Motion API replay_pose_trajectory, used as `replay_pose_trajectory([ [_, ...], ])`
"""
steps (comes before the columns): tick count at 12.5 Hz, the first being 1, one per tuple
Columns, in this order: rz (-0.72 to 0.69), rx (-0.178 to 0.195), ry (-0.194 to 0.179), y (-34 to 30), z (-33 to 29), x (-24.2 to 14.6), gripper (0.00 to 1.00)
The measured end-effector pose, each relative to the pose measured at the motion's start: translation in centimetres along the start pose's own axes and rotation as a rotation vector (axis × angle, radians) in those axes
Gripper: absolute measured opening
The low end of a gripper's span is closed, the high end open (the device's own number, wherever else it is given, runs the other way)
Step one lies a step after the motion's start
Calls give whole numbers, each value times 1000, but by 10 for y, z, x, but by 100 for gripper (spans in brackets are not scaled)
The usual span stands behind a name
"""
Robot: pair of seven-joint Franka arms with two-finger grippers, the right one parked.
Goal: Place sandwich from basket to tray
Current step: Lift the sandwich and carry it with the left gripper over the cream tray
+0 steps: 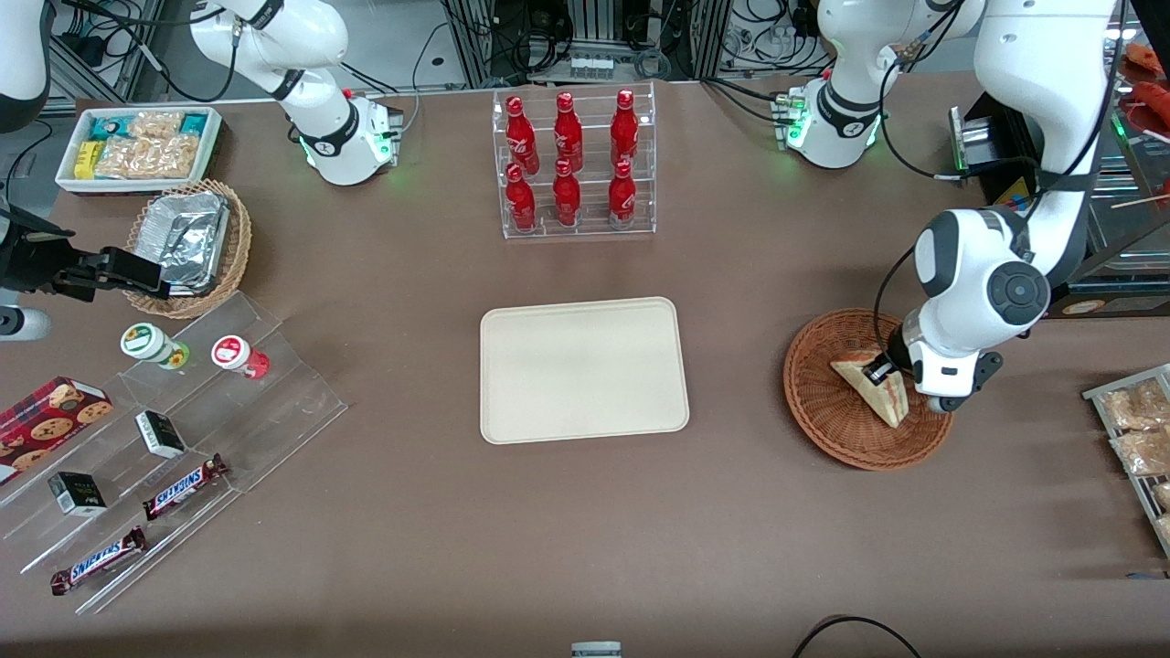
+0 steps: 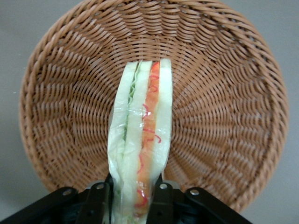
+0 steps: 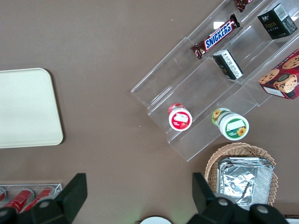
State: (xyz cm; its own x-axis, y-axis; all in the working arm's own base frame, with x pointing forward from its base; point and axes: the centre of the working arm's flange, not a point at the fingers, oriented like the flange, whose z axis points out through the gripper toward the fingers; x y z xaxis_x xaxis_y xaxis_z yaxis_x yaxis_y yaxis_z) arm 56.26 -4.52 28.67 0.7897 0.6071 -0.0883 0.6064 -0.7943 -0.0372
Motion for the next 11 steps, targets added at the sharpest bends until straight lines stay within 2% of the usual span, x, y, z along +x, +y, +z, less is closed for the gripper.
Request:
replay_pose_trajectory([
  [2,60,12,-12,18,-26,-10,26],
  [4,145,23,-20,41,-41,-26,16],
  [5,196,30,-25,52,-45,-38,15],
  [7,293,42,-28,80,-46,-70,15],
  [11,479,46,-11,151,-44,-155,15],
])
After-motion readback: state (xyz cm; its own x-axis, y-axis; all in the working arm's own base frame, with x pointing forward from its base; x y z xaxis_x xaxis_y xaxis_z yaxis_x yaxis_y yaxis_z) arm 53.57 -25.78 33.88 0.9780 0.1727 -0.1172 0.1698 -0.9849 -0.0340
